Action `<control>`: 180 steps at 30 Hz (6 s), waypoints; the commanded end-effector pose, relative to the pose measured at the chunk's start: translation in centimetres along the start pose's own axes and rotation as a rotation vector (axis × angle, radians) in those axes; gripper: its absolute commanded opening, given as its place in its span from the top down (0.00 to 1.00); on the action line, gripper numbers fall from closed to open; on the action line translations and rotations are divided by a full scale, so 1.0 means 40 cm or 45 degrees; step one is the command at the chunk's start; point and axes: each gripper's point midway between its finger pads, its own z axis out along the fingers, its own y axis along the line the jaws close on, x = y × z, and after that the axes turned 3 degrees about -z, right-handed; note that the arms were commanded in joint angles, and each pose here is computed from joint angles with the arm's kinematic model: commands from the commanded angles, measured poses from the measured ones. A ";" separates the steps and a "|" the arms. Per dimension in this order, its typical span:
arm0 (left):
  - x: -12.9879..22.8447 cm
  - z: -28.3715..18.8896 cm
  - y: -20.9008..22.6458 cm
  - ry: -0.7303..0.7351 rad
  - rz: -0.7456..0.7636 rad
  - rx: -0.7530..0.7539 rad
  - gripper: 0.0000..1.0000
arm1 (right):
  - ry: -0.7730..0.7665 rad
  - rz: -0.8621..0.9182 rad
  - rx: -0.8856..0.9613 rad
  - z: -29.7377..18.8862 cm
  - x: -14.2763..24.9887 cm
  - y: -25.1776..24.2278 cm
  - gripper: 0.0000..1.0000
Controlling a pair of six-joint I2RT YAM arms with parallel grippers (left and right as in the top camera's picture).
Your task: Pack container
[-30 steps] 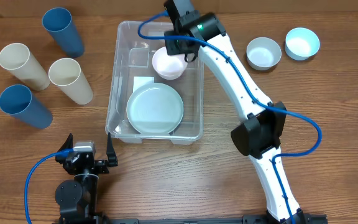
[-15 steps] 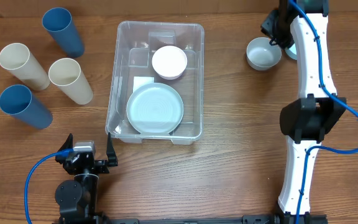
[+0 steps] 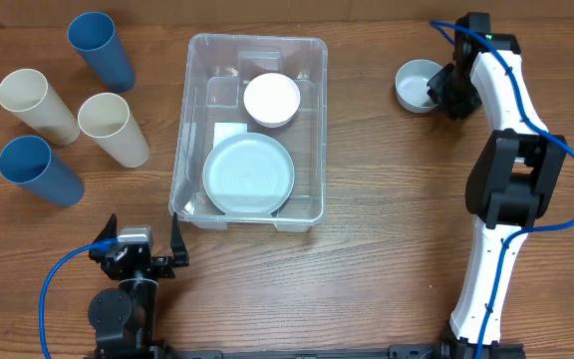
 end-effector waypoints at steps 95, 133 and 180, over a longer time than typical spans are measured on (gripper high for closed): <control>-0.002 -0.001 0.005 -0.009 0.015 -0.011 0.00 | -0.517 0.005 -0.132 -0.435 -0.218 0.009 0.25; -0.002 -0.001 0.005 -0.009 0.015 -0.011 0.00 | -0.200 -0.099 0.018 0.015 -0.100 -0.013 0.96; -0.002 -0.001 0.005 -0.009 0.015 -0.011 0.00 | -0.314 -1.193 -0.616 -0.398 0.587 0.576 0.96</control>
